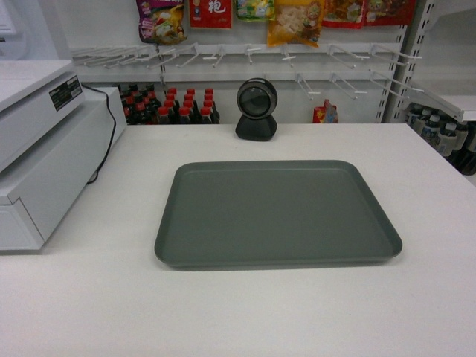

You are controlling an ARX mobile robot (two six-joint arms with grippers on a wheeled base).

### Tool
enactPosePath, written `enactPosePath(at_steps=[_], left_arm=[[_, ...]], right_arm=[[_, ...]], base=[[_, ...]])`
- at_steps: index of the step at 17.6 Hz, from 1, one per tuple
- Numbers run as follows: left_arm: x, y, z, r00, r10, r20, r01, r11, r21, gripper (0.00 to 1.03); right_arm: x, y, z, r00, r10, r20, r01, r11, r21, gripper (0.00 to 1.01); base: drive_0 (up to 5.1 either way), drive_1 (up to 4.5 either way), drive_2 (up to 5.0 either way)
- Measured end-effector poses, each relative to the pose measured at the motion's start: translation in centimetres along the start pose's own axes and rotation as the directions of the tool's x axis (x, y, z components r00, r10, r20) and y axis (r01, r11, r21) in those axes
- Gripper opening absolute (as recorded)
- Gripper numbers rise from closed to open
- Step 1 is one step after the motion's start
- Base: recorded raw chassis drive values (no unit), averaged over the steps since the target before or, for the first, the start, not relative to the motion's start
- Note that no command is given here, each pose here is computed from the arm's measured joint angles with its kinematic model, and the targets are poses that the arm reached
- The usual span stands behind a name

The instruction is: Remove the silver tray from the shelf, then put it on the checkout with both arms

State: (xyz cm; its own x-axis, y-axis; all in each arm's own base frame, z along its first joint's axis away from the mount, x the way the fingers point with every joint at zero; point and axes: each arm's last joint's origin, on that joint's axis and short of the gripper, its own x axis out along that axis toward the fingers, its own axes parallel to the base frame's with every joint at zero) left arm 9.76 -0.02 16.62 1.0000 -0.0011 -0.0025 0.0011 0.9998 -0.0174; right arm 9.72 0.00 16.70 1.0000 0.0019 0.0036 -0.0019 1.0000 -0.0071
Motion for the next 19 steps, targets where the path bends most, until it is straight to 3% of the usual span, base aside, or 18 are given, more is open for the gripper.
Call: enactPosePath(at_steps=[2,4,5,6,19], left_arm=[[0.0,0.0,0.0,1.0,0.0,0.0,0.0,1.0,0.0,0.51],[0.0,0.0,0.0,1.0,0.0,0.0,0.0,1.0,0.0,0.63],[0.0,0.0,0.0,1.0,0.0,0.0,0.0,1.0,0.0,0.81],[0.0,0.0,0.0,1.0,0.0,0.0,0.0,1.0,0.0,0.99],[0.0,0.0,0.0,1.0,0.0,0.0,0.0,1.0,0.0,0.98]], right_arm=[[0.0,0.0,0.0,1.0,0.0,0.0,0.0,1.0,0.0,0.58],[0.0,0.0,0.0,1.0,0.0,0.0,0.0,1.0,0.0,0.7],[0.0,0.0,0.0,1.0,0.0,0.0,0.0,1.0,0.0,0.89],[0.0,0.0,0.0,1.0,0.0,0.0,0.0,1.0,0.0,1.0],[0.0,0.0,0.0,1.0,0.0,0.0,0.0,1.0,0.0,0.98]], base=[[0.0,0.0,0.0],[0.0,0.0,0.0],[0.0,0.0,0.0],[0.0,0.0,0.0],[0.0,0.0,0.0]])
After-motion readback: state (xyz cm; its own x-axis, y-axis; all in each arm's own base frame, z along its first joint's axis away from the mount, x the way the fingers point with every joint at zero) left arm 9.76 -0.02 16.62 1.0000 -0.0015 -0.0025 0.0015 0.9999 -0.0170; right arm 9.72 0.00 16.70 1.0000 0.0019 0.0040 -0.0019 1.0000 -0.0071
